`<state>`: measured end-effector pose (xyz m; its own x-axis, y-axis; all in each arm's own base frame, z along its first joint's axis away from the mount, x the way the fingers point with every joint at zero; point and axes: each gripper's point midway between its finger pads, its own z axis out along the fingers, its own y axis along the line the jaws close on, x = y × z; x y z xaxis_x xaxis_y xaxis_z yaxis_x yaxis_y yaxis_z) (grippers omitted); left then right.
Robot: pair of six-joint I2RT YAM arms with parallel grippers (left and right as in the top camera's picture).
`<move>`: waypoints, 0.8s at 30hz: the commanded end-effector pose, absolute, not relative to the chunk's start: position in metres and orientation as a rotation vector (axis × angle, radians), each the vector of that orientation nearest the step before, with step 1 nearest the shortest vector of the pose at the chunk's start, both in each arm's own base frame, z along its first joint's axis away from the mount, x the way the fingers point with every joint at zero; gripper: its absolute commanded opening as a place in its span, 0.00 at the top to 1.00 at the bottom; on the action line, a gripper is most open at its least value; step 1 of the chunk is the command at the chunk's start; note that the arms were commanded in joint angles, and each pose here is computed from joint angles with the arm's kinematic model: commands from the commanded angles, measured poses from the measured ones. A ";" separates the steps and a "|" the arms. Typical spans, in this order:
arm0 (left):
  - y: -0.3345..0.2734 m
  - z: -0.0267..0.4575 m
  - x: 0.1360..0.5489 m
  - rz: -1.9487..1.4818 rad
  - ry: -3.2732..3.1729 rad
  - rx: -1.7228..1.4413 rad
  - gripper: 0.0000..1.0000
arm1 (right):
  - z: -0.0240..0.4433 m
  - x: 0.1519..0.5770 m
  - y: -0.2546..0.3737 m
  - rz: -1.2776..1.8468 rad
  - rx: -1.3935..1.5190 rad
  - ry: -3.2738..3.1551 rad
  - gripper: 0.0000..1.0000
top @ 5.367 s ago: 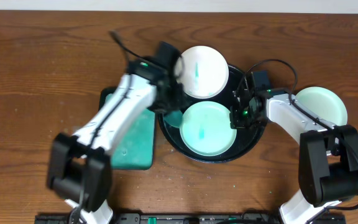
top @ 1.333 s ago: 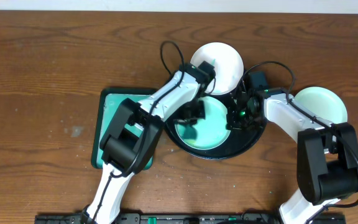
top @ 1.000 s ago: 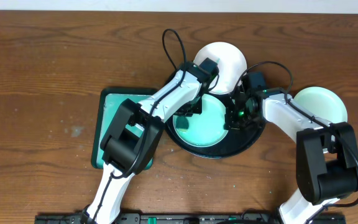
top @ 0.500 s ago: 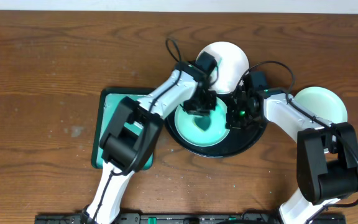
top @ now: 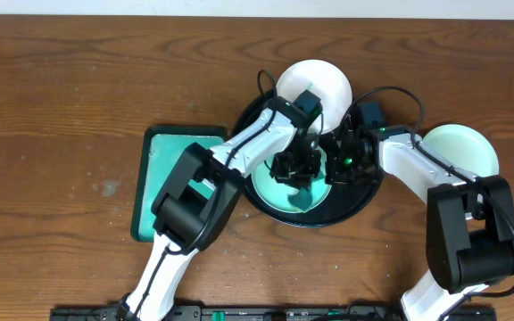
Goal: Clean dirty plates on tray and stack at the side
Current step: 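Scrub the second pale green plate with the sponge while the right gripper holds it, then return the sponge to the teal tray with the left gripper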
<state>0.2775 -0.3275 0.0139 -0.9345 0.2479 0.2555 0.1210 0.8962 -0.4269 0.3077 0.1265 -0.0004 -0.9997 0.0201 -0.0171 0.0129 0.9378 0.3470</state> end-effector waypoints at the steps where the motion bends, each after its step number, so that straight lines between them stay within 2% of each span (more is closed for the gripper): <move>1: -0.297 0.007 0.280 0.470 -2.761 -0.205 0.93 | -0.020 0.299 0.108 0.383 -0.005 3.127 0.99; 6: -0.249 0.057 0.314 0.338 -2.967 -0.149 0.93 | -0.020 0.299 0.108 0.383 -0.005 3.127 0.99; 13: -0.125 0.127 0.359 -0.229 -3.285 0.065 0.93 | -0.020 0.302 0.107 0.375 -0.003 3.114 0.99; 16: -0.093 0.123 0.362 -0.296 -3.251 0.177 0.93 | -0.020 0.305 0.108 0.378 0.019 3.104 0.99; 20: -0.055 0.088 0.354 -0.307 -3.159 0.405 0.93 | -0.020 0.306 0.108 0.380 0.041 3.099 0.99; 22: -0.051 0.067 0.347 -0.203 -3.109 0.477 0.92 | -0.020 0.307 0.108 0.381 0.042 3.099 0.99; 24: -0.049 0.050 0.339 -0.108 -3.067 0.526 0.83 | -0.020 0.308 0.109 0.382 0.040 3.091 0.99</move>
